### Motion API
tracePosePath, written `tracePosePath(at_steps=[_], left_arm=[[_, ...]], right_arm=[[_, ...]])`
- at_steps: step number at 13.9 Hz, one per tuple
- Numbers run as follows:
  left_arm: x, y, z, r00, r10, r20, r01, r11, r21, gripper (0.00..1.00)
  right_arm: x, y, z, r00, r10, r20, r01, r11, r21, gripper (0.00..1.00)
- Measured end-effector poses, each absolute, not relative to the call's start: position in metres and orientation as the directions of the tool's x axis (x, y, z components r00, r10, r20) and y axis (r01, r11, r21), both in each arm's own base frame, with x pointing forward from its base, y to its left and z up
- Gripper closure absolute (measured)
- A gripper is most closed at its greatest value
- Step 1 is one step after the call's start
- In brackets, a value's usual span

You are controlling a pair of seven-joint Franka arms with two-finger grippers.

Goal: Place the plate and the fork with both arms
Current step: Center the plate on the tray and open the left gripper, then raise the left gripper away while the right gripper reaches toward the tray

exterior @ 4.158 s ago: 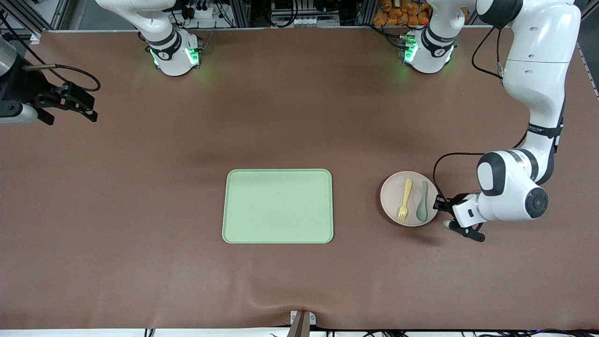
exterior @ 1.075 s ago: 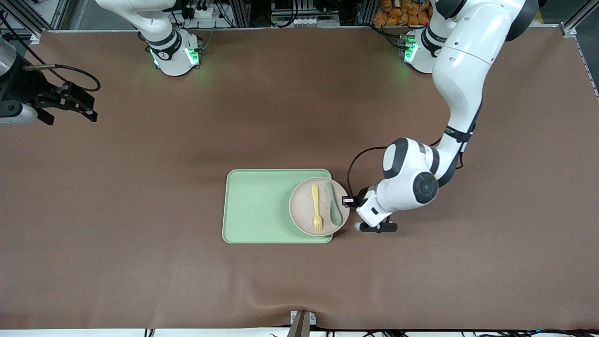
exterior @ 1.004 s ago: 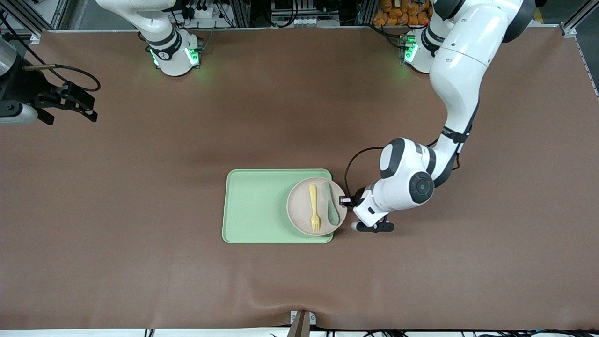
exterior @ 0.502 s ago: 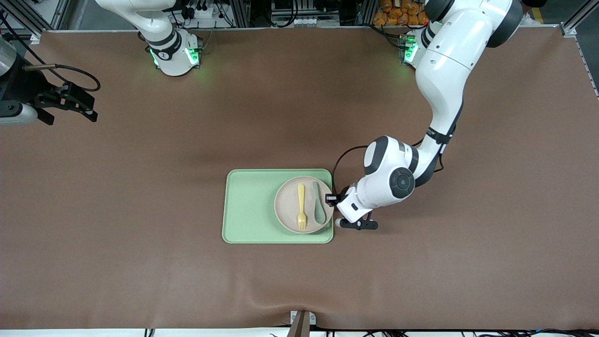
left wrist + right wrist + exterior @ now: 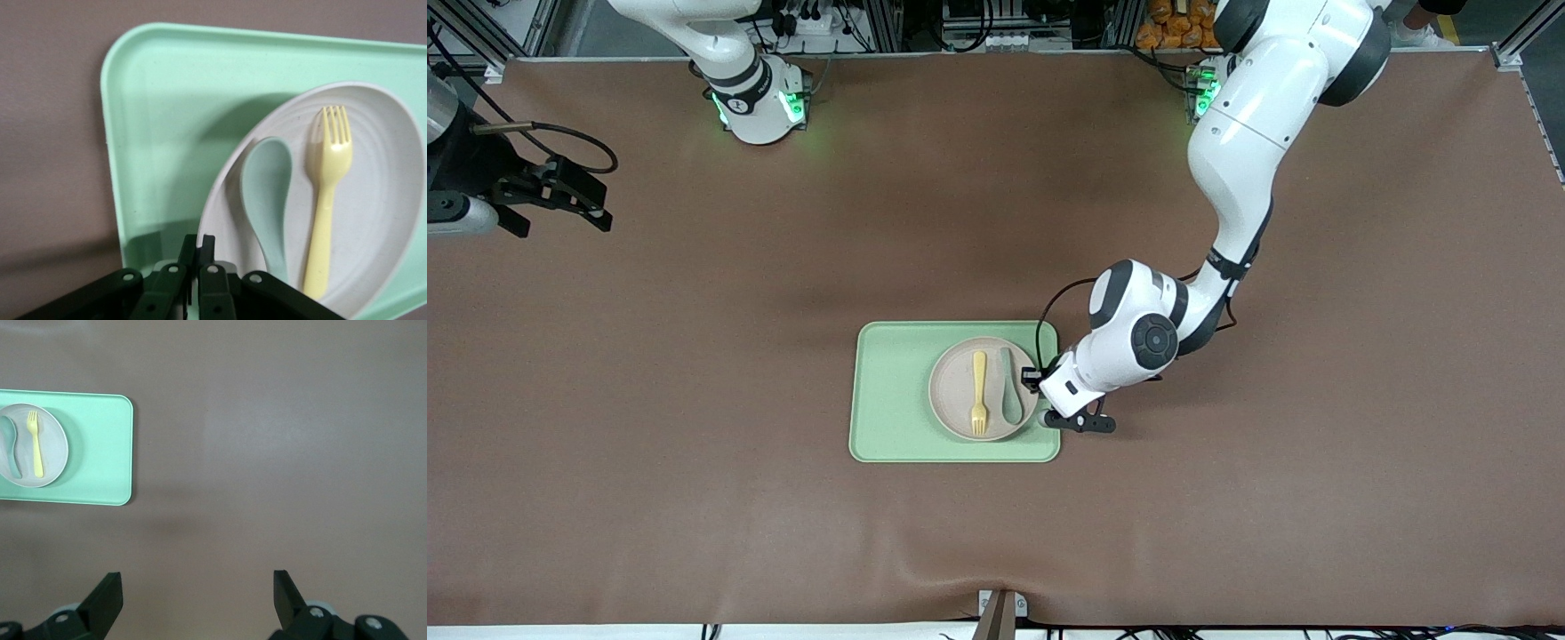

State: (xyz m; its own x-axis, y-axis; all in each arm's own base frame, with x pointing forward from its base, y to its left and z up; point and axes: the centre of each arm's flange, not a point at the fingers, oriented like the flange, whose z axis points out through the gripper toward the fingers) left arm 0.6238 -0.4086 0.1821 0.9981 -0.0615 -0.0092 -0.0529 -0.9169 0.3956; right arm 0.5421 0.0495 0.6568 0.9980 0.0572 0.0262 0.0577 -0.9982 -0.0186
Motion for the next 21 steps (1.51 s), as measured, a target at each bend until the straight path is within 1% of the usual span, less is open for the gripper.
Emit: tracePosePath(at_steps=[1, 2, 4, 5, 6, 7, 8, 9, 11, 13, 17, 21], left_arm=[[0.623, -0.412, 0.182, 0.998, -0.063, -0.004, -0.057, -0.916, 0.397, 0.96], [0.622, -0.415, 0.183, 0.998, -0.063, -0.001, -0.057, -0.915, 0.399, 0.90], [0.622, -0.418, 0.186, 0.998, -0.060, 0.005, -0.057, -0.914, 0.402, 0.70], [0.624, -0.418, 0.188, 0.998, -0.059, 0.011, -0.058, -0.913, 0.403, 0.59], [0.626, -0.418, 0.193, 0.998, -0.057, 0.020, -0.060, -0.912, 0.406, 0.49], [0.630, -0.419, 0.201, 0.998, -0.057, 0.032, -0.064, -0.910, 0.410, 0.38], [0.633, -0.419, 0.215, 0.998, -0.047, 0.038, -0.059, -0.908, 0.414, 0.29], [0.638, -0.416, 0.232, 0.999, -0.025, 0.034, -0.037, -0.911, 0.411, 0.18], [0.650, -0.397, 0.272, 0.999, 0.000, 0.050, -0.019, -0.928, 0.371, 0.01], [0.661, -0.371, 0.312, 0.998, -0.001, 0.068, -0.022, -0.947, 0.320, 0.00], [0.676, -0.283, 0.388, 1.000, 0.018, 0.017, 0.014, -0.978, 0.207, 0.00], [0.671, -0.215, 0.456, 0.999, 0.049, -0.003, 0.049, -0.992, 0.115, 0.00]], right_arm=[[0.542, 0.049, 0.657, 0.998, 0.057, 0.026, 0.058, -0.998, -0.019, 0.00], [0.542, 0.049, 0.657, 0.998, 0.057, 0.026, 0.058, -0.998, -0.019, 0.00], [0.542, 0.049, 0.657, 0.998, 0.057, 0.027, 0.058, -0.998, -0.019, 0.00], [0.542, 0.049, 0.657, 0.998, 0.057, 0.027, 0.058, -0.998, -0.019, 0.00], [0.542, 0.049, 0.657, 0.998, 0.057, 0.027, 0.058, -0.998, -0.019, 0.00], [0.542, 0.049, 0.657, 0.998, 0.057, 0.028, 0.058, -0.998, -0.019, 0.00], [0.542, 0.049, 0.658, 0.998, 0.057, 0.031, 0.058, -0.998, -0.019, 0.00], [0.543, 0.049, 0.659, 0.998, 0.057, 0.035, 0.057, -0.998, -0.019, 0.00], [0.544, 0.049, 0.658, 0.998, 0.056, 0.037, 0.057, -0.998, -0.018, 0.00], [0.548, 0.050, 0.651, 0.998, 0.058, 0.024, 0.059, -0.998, -0.019, 0.00], [0.557, 0.063, 0.634, 0.997, 0.081, -0.002, 0.080, -0.997, -0.020, 0.00], [0.570, 0.084, 0.616, 0.994, 0.107, -0.005, 0.107, -0.994, -0.026, 0.00]])
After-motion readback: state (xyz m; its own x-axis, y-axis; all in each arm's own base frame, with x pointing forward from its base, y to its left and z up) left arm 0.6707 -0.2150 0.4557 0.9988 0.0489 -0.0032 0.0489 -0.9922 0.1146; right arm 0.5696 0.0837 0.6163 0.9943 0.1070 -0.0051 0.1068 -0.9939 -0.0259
